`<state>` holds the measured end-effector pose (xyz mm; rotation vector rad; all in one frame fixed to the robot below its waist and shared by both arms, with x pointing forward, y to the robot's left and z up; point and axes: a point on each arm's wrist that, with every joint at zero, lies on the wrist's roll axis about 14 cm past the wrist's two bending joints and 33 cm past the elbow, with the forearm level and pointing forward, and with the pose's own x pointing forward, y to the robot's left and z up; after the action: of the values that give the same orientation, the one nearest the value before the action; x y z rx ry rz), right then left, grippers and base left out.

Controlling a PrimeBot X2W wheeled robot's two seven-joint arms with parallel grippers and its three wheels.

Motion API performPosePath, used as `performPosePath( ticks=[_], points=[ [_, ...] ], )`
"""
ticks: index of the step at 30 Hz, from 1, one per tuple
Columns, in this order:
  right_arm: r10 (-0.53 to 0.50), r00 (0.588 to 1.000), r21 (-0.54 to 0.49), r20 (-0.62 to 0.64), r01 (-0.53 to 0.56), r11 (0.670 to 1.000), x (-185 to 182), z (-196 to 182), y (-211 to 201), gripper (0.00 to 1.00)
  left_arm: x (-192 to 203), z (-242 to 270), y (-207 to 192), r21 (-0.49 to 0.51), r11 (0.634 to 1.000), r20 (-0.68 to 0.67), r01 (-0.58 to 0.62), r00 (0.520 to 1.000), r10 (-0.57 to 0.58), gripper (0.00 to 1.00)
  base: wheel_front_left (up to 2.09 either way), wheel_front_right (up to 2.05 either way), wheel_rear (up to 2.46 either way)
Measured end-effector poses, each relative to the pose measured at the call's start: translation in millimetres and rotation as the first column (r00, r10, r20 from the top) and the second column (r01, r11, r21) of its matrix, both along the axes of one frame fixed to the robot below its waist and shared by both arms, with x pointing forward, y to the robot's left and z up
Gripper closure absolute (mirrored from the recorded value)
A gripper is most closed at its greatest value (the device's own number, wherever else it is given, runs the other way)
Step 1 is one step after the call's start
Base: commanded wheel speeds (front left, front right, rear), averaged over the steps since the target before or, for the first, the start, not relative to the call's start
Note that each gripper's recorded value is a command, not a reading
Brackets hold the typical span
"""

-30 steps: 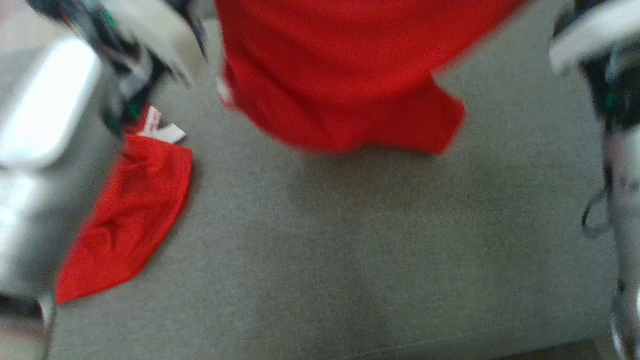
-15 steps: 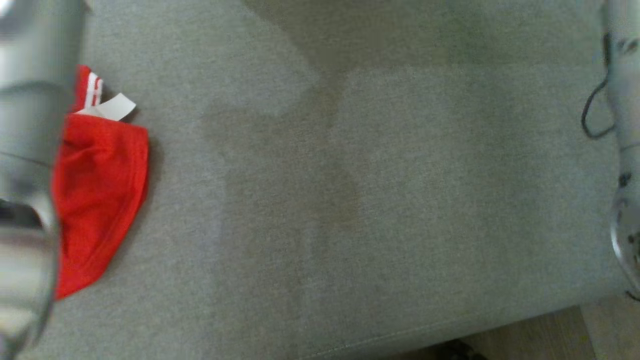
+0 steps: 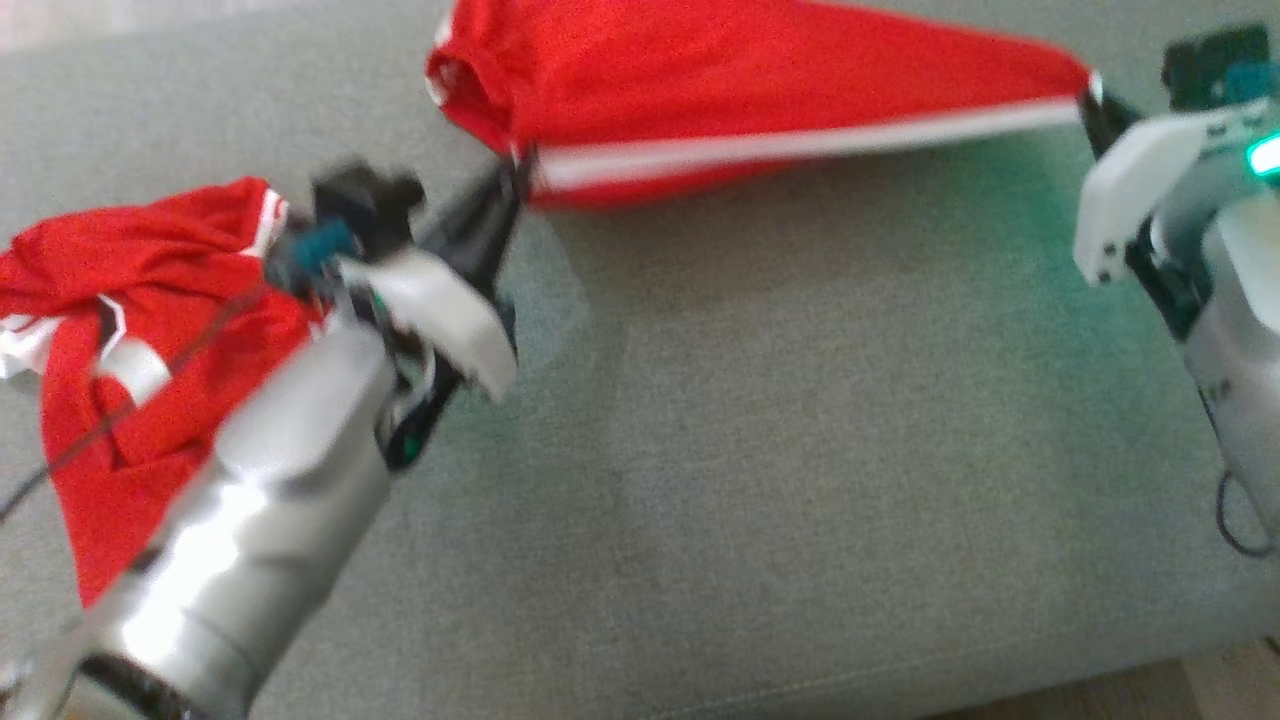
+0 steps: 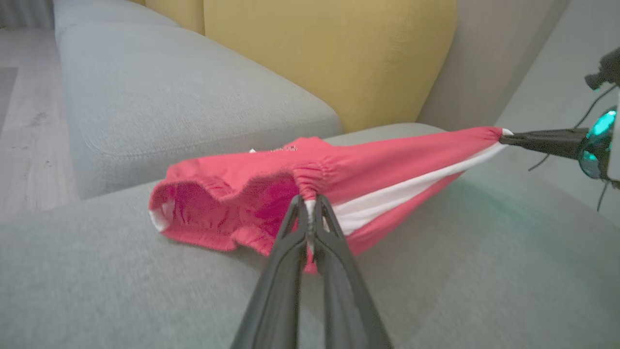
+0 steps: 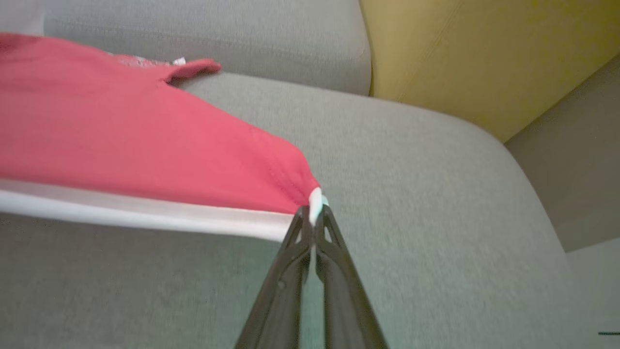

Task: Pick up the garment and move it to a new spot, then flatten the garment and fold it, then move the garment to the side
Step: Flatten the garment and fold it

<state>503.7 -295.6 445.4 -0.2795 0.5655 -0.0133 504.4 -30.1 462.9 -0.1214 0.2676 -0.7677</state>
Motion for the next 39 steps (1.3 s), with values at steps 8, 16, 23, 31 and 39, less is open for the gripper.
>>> performPosePath(
  ticks=[8, 16, 23, 31, 39],
  points=[
    [-0.009, 0.989, 0.016, -0.146, 0.012, 1.000, -48.3, -8.1, -13.9, 1.00, -61.2, -13.6, -3.2, 0.023, 0.998, -0.033, 0.065, 0.997, -0.064, 1.00, 0.00, 0.00, 0.00],
    [-0.034, 0.958, 0.067, -0.284, 0.056, 0.996, -114.3, -12.1, -34.4, 1.00, -126.1, -15.0, -19.9, 0.021, 0.992, -0.038, 0.125, 0.992, -0.124, 1.00, 0.00, 0.00, 0.00],
    [-0.029, 0.948, 0.126, -0.318, 0.073, 0.989, -155.6, -14.5, -41.6, 1.00, -165.5, -11.3, -28.9, 0.004, 0.988, -0.056, 0.156, 0.986, -0.155, 1.00, 0.00, 0.00, 0.00],
    [0.007, 0.994, 0.130, -0.107, 0.007, 0.992, -105.0, 27.3, -33.1, 1.00, -136.0, 10.9, -25.1, -0.026, 0.995, -0.003, 0.095, 0.995, -0.095, 1.00, 0.00, 0.00, 0.00],
    [0.072, 0.993, 0.085, 0.090, -0.080, 0.993, -29.2, 70.4, -2.5, 1.00, -83.8, 22.1, -16.8, -0.038, 0.999, 0.030, 0.003, 1.000, -0.002, 1.00, 0.00, 0.00, 0.00]
  ],
)
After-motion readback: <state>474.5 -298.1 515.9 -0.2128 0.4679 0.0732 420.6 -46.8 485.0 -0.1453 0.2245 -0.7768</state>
